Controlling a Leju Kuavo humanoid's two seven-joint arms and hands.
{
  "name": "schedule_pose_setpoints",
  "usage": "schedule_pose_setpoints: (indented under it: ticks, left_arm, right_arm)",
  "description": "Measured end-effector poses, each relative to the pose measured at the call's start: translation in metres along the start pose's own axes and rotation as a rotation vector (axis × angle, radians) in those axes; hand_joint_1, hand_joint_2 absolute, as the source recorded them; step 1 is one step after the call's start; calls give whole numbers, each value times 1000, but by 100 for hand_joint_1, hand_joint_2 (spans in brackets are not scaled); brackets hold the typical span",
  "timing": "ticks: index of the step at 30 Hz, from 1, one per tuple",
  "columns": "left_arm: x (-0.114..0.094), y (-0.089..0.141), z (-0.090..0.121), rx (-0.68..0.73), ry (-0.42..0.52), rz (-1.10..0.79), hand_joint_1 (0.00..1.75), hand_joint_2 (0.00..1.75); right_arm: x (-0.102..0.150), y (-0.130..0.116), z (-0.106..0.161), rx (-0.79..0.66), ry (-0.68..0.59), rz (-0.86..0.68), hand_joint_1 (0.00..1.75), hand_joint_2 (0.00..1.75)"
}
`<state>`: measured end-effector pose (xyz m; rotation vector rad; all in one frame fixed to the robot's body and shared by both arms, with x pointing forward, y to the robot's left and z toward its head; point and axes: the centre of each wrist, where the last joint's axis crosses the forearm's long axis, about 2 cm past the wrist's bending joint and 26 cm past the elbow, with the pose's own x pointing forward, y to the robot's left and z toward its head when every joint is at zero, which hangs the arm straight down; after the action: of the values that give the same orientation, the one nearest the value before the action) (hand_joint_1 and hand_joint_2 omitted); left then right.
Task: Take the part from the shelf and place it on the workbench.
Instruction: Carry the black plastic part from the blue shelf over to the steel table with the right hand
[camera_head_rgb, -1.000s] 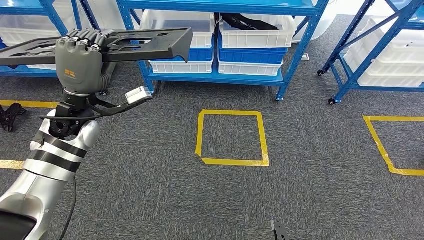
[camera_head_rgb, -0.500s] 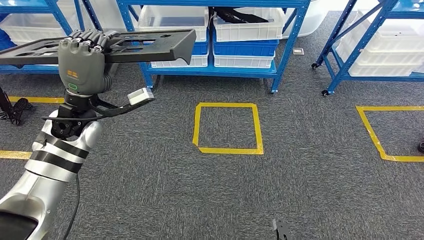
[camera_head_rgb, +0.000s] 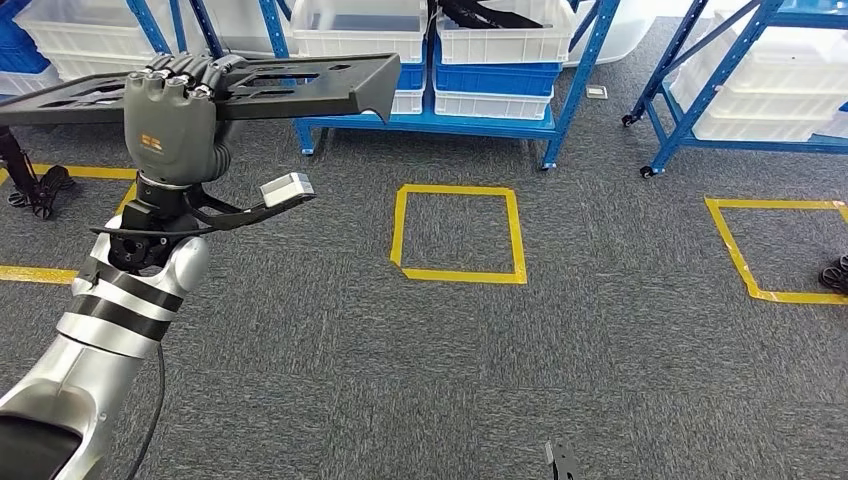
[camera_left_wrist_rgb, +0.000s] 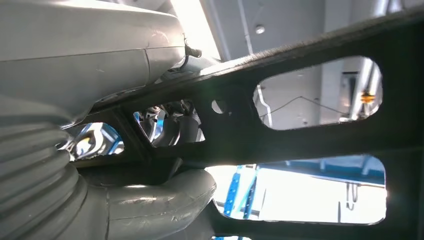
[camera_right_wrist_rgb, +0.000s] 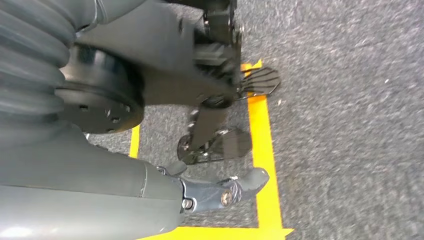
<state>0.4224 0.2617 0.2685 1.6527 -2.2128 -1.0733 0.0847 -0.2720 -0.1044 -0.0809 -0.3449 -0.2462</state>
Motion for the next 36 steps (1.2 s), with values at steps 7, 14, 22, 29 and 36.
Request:
schedule_pose_setpoints:
  ticks: [7, 14, 22, 29, 36]
  left_arm:
    - [-2, 1, 0, 5, -1, 0, 175, 175]
    - [-2, 0, 3, -1, 1, 4, 175, 175]
    - [2, 1, 0, 12, 3, 13, 175, 175]
    - [3, 0, 1, 11, -1, 18, 175, 175]
    - [3, 0, 1, 11, 0, 18, 175, 175]
  right_arm:
    - [1, 0, 0, -3, -6, -1, 0, 175]
    - [1, 0, 0, -3, -5, -3, 0, 175]
    - [-1, -1, 0, -7, 0, -3, 0, 175]
    - [0, 0, 0, -5, -1, -2, 0, 175]
    - [1, 0, 0, -5, -2, -2, 0, 175]
